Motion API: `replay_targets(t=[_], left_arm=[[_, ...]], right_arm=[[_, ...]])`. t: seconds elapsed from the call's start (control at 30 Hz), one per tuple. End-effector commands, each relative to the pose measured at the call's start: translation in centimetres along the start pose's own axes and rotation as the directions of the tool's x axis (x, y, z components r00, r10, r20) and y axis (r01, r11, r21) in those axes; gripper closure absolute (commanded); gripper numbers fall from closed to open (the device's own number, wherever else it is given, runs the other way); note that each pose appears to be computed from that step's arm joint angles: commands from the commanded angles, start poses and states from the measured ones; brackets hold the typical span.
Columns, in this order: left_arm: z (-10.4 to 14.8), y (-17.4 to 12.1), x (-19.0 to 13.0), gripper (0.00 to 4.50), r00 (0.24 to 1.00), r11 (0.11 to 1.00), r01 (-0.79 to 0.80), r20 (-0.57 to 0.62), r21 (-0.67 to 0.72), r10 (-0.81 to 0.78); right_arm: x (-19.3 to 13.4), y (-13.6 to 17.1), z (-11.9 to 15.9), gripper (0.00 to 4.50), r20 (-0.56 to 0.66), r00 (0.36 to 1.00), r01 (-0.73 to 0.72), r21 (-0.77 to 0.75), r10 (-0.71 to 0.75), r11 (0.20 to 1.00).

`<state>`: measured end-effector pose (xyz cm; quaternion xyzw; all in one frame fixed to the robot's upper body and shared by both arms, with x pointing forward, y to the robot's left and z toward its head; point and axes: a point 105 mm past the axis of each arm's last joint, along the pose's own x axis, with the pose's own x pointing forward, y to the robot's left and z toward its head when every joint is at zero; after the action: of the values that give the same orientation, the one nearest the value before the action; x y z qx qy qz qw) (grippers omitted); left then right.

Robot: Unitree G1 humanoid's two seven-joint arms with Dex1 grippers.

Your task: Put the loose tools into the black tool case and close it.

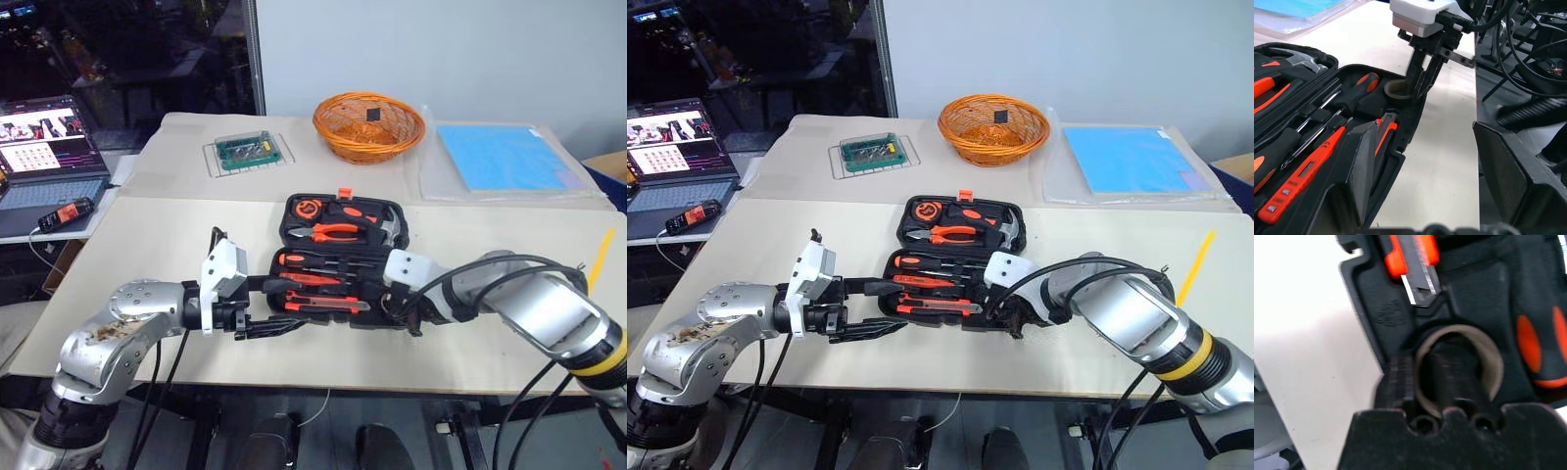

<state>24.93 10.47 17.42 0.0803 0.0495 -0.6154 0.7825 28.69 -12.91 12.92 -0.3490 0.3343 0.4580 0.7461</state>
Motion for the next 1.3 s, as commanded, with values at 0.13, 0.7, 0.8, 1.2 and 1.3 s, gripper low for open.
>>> replay_targets(t=[0.13, 0.7, 0.8, 1.2, 1.3], left_arm=[[0.4, 2.6, -0.2, 1.19, 0.990, 0.986, -0.136, 0.031, -0.099, 0.140], [0.3, 18.9, 3.0, 1.19, 0.776, 0.678, -0.623, -0.205, -0.390, 0.596], [0.0, 20.5, 2.4, 1.19, 0.735, 0.638, -0.671, -0.231, -0.377, 0.637], [-1.5, 20.5, 4.6, 3.82, 0.780, 0.630, -0.614, -0.245, -0.475, 0.576], [-1.2, 20.4, 5.0, 4.43, 0.793, 0.631, -0.593, -0.226, -0.501, 0.566]], right_arm=[[-3.5, 0.9, 2.4, 2.05, 0.180, 0.980, -0.079, -0.017, 0.081, 0.997], [-4.3, -13.5, 1.1, 2.05, 0.175, 0.792, 0.354, 0.649, -0.584, 0.674], [-3.1, -14.6, 0.9, 2.05, 0.146, 0.791, 0.362, 0.671, -0.594, 0.647], [0.8, -16.2, -0.8, 4.17, 0.057, 0.833, 0.326, 0.754, -0.551, 0.571], [0.5, -16.5, -0.4, 4.50, 0.077, 0.829, 0.314, 0.757, -0.554, 0.574]])
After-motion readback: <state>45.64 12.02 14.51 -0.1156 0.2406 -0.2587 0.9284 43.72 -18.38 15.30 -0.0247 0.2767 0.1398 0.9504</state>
